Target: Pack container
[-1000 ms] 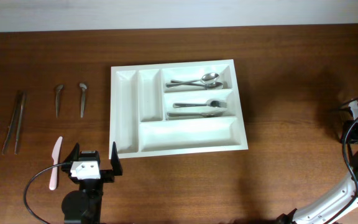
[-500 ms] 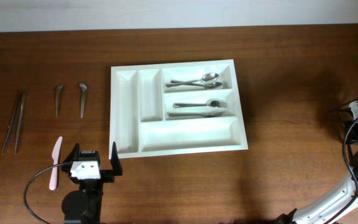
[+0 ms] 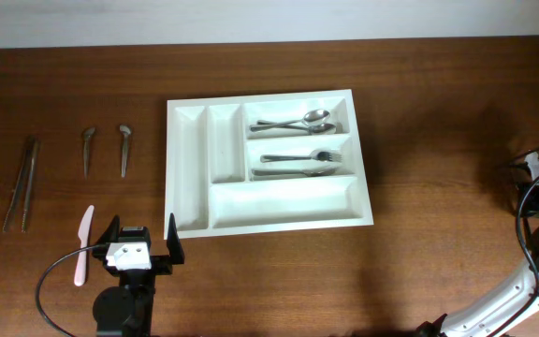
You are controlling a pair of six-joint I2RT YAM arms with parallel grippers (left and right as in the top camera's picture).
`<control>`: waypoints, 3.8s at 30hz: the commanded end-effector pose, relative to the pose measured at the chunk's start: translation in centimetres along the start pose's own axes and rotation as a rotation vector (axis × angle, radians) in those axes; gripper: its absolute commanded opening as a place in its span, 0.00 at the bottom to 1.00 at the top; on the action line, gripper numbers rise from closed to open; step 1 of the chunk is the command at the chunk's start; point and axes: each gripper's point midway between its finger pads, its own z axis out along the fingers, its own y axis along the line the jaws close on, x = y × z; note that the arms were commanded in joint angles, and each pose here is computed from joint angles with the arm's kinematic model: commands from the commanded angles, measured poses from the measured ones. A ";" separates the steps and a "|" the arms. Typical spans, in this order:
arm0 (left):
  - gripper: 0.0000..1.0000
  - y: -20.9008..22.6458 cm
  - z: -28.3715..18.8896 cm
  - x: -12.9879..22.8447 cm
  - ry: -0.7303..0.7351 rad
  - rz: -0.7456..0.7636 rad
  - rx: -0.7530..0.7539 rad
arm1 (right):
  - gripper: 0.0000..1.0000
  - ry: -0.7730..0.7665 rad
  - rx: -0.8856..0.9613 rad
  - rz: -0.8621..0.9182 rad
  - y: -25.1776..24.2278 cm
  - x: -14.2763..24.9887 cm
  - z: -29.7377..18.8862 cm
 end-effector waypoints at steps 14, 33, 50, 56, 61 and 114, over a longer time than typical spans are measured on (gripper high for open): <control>0.99 0.1 0.0 0.1 -0.002 0.015 -0.002 | 0.06 0.045 -0.028 0.009 0.4 0.7 1.9; 0.99 0.1 0.0 0.1 -0.002 0.015 -0.002 | 0.04 -0.098 -0.074 0.120 1.9 -4.3 -1.1; 0.99 0.1 0.0 0.1 -0.001 0.015 -0.002 | 0.04 -0.307 -0.276 0.189 15.7 -16.1 -12.6; 0.99 0.1 0.0 0.1 -0.002 0.015 -0.002 | 0.30 -0.298 -0.165 0.177 15.2 -16.4 -12.5; 0.99 0.1 0.0 0.1 -0.002 0.015 -0.002 | 0.49 -0.261 0.002 0.121 11.9 -15.4 -12.1; 0.99 0.1 0.0 0.1 -0.002 0.015 -0.002 | 0.37 -0.183 -0.046 -0.295 14.1 -18.9 0.4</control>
